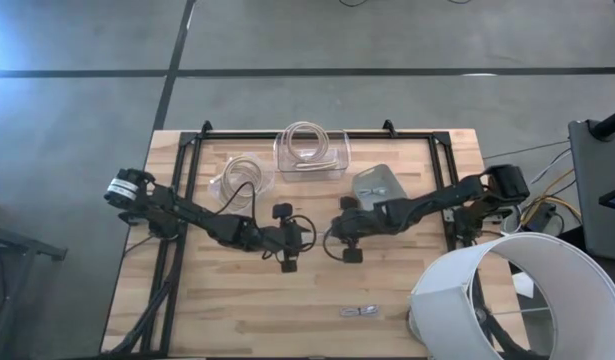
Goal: Pick & Place USB Port
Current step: Put the white USB cable into the gray bin
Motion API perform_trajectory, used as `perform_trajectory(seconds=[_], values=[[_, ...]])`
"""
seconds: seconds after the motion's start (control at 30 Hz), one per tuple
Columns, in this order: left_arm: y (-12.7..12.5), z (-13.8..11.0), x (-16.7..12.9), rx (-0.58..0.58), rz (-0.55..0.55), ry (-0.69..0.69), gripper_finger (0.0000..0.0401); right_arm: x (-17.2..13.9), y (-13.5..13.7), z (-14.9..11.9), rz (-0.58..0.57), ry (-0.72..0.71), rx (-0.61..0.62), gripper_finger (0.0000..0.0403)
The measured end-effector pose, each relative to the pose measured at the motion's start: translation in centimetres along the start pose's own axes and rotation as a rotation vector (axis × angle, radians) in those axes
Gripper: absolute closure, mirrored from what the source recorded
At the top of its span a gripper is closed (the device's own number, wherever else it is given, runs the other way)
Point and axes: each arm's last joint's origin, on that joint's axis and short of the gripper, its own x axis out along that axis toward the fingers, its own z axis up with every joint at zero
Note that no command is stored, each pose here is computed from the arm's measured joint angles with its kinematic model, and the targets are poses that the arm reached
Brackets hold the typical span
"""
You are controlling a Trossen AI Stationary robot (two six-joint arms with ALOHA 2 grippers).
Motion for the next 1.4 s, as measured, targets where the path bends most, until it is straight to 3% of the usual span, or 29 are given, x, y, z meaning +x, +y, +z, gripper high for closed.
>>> perform_trajectory(seconds=[0.23,0.37,0.5,0.57,1.0,1.4], values=[[0.0,-0.1,0.0,0.003,0.003,0.006,0.0231,-4.2,-0.6,1.4,-0.047,0.212,0.025,0.0372],[0.0,-0.1,0.0,0.003,0.003,0.009,0.0231,-7.0,-1.4,1.6,-0.222,0.289,-0.012,0.0372],[0.0,-0.2,0.0,0.001,0.004,0.014,0.0232,-9.2,-2.3,0.5,-0.446,0.321,0.028,0.0371],[0.0,-0.2,0.0,0.001,0.004,0.015,0.0233,-9.9,-2.6,-0.4,-0.495,0.328,0.04,0.0371],[0.1,-0.2,0.0,-0.001,0.005,0.016,0.0233,-9.7,-3.4,-7.5,-0.552,0.429,0.15,0.0359],[0.1,-0.2,0.0,-0.001,0.005,0.016,0.0233,-7.1,-3.7,-8.2,-0.558,0.501,0.127,0.0323]])
